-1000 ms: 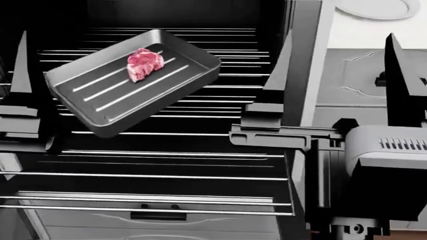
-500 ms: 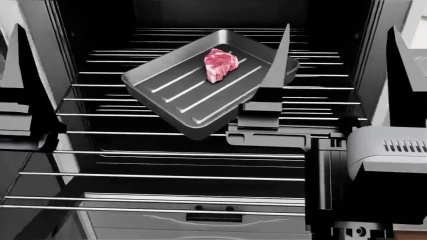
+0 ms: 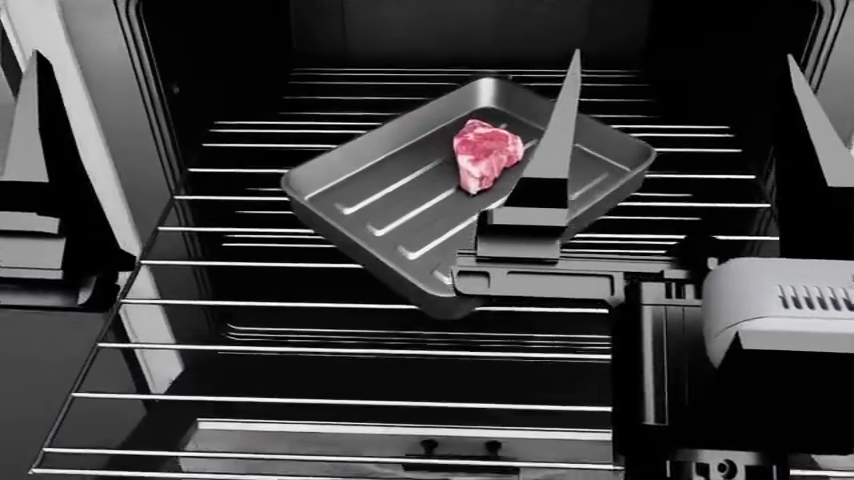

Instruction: Pick the steak from the top rack in the oven and place it on the plate on the counter.

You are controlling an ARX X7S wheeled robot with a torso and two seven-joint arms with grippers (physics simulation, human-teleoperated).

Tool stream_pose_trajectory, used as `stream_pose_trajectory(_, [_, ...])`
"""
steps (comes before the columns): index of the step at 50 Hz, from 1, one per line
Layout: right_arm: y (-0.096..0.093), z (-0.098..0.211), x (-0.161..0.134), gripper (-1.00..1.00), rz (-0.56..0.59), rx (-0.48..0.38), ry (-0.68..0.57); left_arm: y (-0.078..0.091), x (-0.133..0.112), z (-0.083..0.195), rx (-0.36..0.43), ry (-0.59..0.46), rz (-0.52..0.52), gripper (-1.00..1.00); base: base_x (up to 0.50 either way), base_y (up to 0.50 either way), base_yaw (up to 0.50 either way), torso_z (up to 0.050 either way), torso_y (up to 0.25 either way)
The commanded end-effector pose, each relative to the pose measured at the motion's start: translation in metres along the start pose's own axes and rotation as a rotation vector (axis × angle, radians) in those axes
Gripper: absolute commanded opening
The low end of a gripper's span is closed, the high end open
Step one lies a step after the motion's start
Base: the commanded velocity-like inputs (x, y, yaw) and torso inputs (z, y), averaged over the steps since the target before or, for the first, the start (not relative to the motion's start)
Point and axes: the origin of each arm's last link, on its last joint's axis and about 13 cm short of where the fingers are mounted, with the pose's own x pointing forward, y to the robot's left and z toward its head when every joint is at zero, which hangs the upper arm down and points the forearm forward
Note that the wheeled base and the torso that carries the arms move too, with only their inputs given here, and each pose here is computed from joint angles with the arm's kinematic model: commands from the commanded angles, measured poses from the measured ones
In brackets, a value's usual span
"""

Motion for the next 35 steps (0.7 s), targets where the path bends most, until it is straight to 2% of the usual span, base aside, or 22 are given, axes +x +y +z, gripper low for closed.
stream_pose_trajectory(1, [0.0002, -0.0014, -0.0003, 1.0, 0.004, -0.006, 0.017, -0.0013, -0.0007, -0.0004, -0.002, 0.001, -0.006, 1.0, 0.5, 0.0, 0.0, 0.0, 0.0])
stream_pose_trajectory(11, [-0.0005, -0.0048, -0.0012, 1.0, -0.007, 0.01, 0.028, -0.0018, -0.0009, -0.0013, -0.005, 0.002, -0.007, 1.0, 0.49, 0.0, 0.0, 0.0, 0.0])
stream_pose_trajectory(25, [-0.0007, -0.0031, -0.0005, 1.0, -0.009, 0.008, 0.032, -0.0031, -0.0015, 0.0004, -0.009, -0.001, -0.009, 1.0, 0.0, 0.0, 0.0, 0.0, 0.0])
stream_pose_trajectory(31, [-0.0008, -0.0018, -0.0002, 1.0, -0.009, 0.013, 0.023, -0.0033, -0.0016, 0.0008, -0.009, -0.002, -0.009, 1.0, 0.47, -0.11, 0.0, 0.0, 0.0])
stream_pose_trajectory(35, [-0.0008, -0.0015, -0.0002, 1.0, -0.006, 0.013, 0.019, -0.0029, -0.0024, 0.0013, -0.009, -0.005, -0.007, 1.0, 0.0, 0.0, 0.0, 0.0, 0.0])
